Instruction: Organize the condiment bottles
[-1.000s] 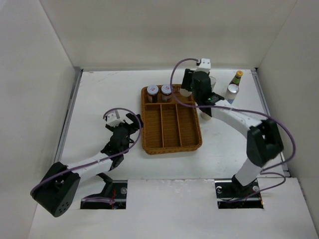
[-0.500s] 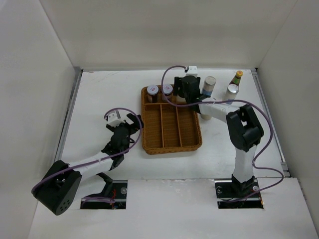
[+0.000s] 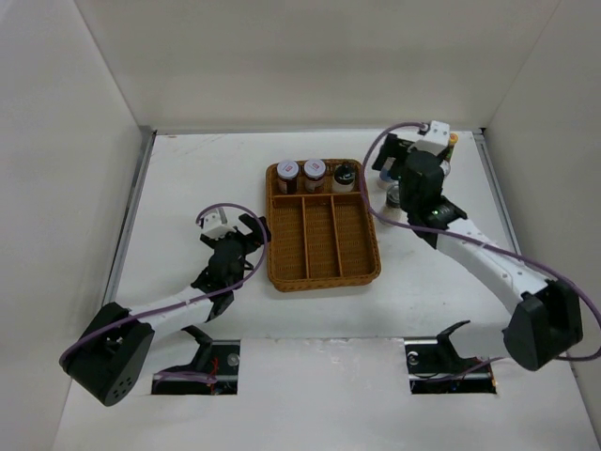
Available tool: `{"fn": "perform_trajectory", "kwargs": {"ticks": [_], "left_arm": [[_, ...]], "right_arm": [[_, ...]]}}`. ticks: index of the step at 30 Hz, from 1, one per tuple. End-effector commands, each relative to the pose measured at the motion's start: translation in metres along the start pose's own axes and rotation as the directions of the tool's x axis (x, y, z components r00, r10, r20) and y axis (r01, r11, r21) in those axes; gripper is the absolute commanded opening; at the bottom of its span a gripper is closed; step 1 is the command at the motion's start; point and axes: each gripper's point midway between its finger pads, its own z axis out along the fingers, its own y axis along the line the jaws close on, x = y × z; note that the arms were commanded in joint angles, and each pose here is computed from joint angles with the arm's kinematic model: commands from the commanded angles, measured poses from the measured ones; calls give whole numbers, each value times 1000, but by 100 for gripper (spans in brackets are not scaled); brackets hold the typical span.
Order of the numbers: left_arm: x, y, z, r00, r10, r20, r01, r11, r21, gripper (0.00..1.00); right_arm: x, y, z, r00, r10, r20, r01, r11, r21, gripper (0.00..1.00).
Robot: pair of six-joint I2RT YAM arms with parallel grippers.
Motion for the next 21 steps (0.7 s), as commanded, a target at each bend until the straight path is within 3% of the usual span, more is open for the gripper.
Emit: {"fn": "perform_trajectory", "kwargs": {"ticks": [1, 5, 16, 21], "left_arm": [[-10, -11, 1, 999, -41, 26, 40, 998, 43, 95], [-5, -13, 3, 999, -34, 10, 33, 999, 44, 95], [-7, -12, 2, 999, -38, 16, 37, 998, 43, 95], [-9, -13, 2, 999, -41, 20, 40, 998, 46, 95]], "right_arm": [[55, -66, -3, 989, -62, -133, 89, 974, 209, 100], [89, -63, 0, 967, -77, -242, 110, 986, 128, 100], [128, -70, 19, 939, -77, -336, 131, 981, 141, 100], [103, -74, 20, 969, -36, -246, 81, 981, 174, 64]]}}
